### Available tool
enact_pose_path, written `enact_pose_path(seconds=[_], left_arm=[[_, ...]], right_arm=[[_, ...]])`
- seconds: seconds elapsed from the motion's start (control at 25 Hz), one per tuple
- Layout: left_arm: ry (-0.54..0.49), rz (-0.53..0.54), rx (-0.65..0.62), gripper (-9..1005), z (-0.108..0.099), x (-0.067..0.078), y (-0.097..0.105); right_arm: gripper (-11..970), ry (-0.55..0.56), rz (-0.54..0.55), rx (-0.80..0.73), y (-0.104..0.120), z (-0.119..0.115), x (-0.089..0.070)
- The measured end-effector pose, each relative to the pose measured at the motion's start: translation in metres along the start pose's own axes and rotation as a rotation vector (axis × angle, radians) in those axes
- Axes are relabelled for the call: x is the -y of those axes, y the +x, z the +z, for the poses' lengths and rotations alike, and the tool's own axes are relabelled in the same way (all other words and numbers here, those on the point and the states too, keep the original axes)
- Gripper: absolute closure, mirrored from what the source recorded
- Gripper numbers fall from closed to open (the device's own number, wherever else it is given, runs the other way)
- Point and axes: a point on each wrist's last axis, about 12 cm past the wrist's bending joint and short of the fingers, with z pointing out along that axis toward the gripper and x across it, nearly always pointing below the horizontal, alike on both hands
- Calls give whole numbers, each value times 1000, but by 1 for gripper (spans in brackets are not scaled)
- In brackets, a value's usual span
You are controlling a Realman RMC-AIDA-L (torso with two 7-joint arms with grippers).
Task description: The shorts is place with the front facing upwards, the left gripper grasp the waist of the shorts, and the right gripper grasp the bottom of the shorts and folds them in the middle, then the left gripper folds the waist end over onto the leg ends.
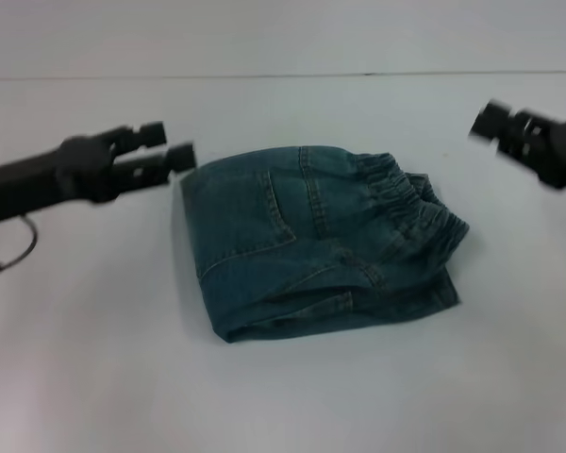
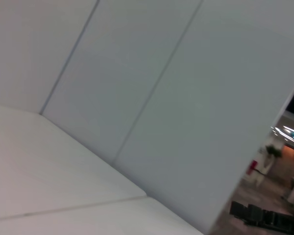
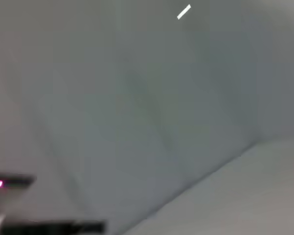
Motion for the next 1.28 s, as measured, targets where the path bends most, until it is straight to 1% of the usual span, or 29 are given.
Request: enact_pose_path(seconds=[0.12,0.2,0.24,0.28,0.4,0.52,0.68,0.76,0.92,1.16,1.28], left_arm=[[9,4,-45,74,-15,5,11],[6,1,-82,73,-22,7,17],[5,-2,-103,73,-24,8,20],[5,-7,-132,73,-26,8,23],[-5,-32,-228,73,-30,8,33],[-14,-53,-280,73,-32,8,40],[-15,-68,-292,73,-33,8,43],[-11,-75,-296,73,-33,9,44],[-1,-79,-305,73,-32,10,42],[4,-82,-311,73,-32,10,41],[3,-82,-313,73,-31,9,41]], right_arm=[[753,-128,-4,-158,-12,-7,-8],[680,-172,11,-248,-17,-14,-13],[557,-186,20,-289,-18,-17,-14],[433,-188,31,-324,-19,-21,-15],[328,-183,76,-423,-17,-30,-17],[224,-146,104,-446,-14,-38,-16],[143,-71,134,-443,-9,-44,-11],[113,-55,137,-448,-6,-44,-10],[73,-41,136,-476,0,-43,-9],[14,-33,133,-481,1,-44,-8],[14,-34,127,-482,1,-43,-8]])
